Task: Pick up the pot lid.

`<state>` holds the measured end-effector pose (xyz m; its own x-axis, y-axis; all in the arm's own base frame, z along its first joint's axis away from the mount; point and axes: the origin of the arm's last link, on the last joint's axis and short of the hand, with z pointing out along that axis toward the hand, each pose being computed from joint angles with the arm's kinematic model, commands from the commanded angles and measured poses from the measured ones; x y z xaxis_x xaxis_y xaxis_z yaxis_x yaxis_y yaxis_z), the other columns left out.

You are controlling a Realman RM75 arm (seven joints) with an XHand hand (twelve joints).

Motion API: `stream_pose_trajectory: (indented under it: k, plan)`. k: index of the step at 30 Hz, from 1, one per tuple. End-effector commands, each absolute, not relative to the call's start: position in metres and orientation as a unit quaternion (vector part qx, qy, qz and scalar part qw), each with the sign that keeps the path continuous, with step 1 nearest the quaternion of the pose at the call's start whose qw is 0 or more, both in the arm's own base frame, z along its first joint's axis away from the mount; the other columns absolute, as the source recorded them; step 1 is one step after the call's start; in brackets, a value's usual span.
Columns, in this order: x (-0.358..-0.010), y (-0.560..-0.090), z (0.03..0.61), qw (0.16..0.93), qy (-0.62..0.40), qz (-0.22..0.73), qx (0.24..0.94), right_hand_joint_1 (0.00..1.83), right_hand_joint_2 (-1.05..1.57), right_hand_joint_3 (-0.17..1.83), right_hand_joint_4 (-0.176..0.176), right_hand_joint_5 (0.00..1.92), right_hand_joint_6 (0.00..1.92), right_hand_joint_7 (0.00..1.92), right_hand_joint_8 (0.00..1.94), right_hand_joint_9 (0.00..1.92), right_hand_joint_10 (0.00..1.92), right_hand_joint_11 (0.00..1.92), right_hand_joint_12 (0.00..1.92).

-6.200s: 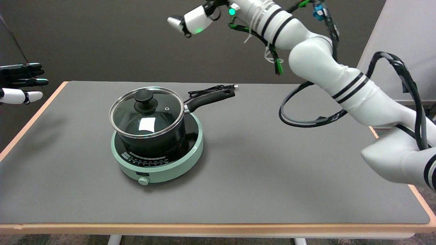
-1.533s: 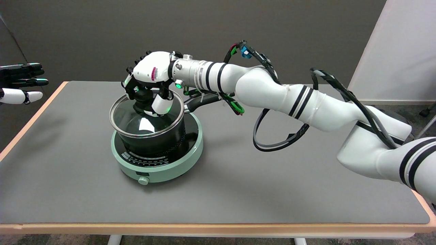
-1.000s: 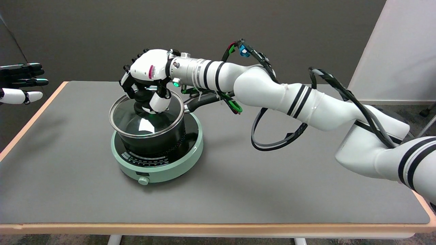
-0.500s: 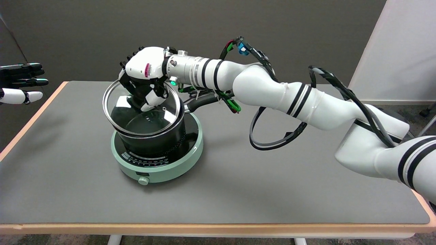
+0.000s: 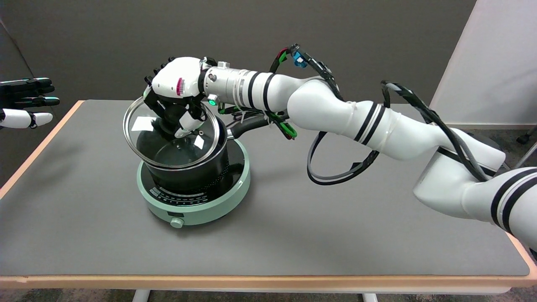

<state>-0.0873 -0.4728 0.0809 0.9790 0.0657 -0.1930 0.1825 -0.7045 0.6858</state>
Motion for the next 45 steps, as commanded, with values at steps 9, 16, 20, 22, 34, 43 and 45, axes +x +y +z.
stream_pose_trajectory:
  k: [9, 16, 20, 22, 34, 43, 45]
  plan:
    - [-0.054, -0.46, 0.076, 0.357, 0.127, -0.064, 0.923, 1.38, 0.78, 0.65, 0.176, 0.73, 1.23, 1.0, 1.16, 0.94, 1.27, 0.8, 1.05]
    - [-0.03, -0.462, 0.08, 0.363, 0.158, -0.054, 0.917, 1.38, 0.75, 0.7, 0.176, 0.73, 1.23, 1.01, 1.17, 0.93, 1.3, 0.81, 1.05]
    - [-0.016, -0.464, 0.084, 0.367, 0.173, -0.052, 0.913, 1.38, 0.75, 0.7, 0.176, 0.73, 1.24, 1.01, 1.17, 0.93, 1.32, 0.81, 1.05]
    - [-0.008, -0.465, 0.086, 0.369, 0.181, -0.053, 0.91, 1.38, 0.75, 0.7, 0.176, 0.73, 1.24, 1.01, 1.17, 0.93, 1.32, 0.81, 1.05]
    - [0.02, -0.487, 0.128, 0.422, 0.25, -0.062, 0.869, 1.38, 0.75, 0.69, 0.176, 0.73, 1.24, 1.01, 1.17, 0.93, 1.33, 0.81, 1.06]
    - [0.026, -0.513, 0.205, 0.508, 0.283, -0.085, 0.809, 1.38, 0.75, 0.69, 0.176, 0.73, 1.24, 1.01, 1.17, 0.93, 1.33, 0.81, 1.05]
    - [0.025, -0.518, 0.228, 0.533, 0.291, -0.089, 0.789, 1.38, 0.75, 0.69, 0.176, 0.73, 1.25, 1.01, 1.17, 0.93, 1.32, 0.81, 1.05]
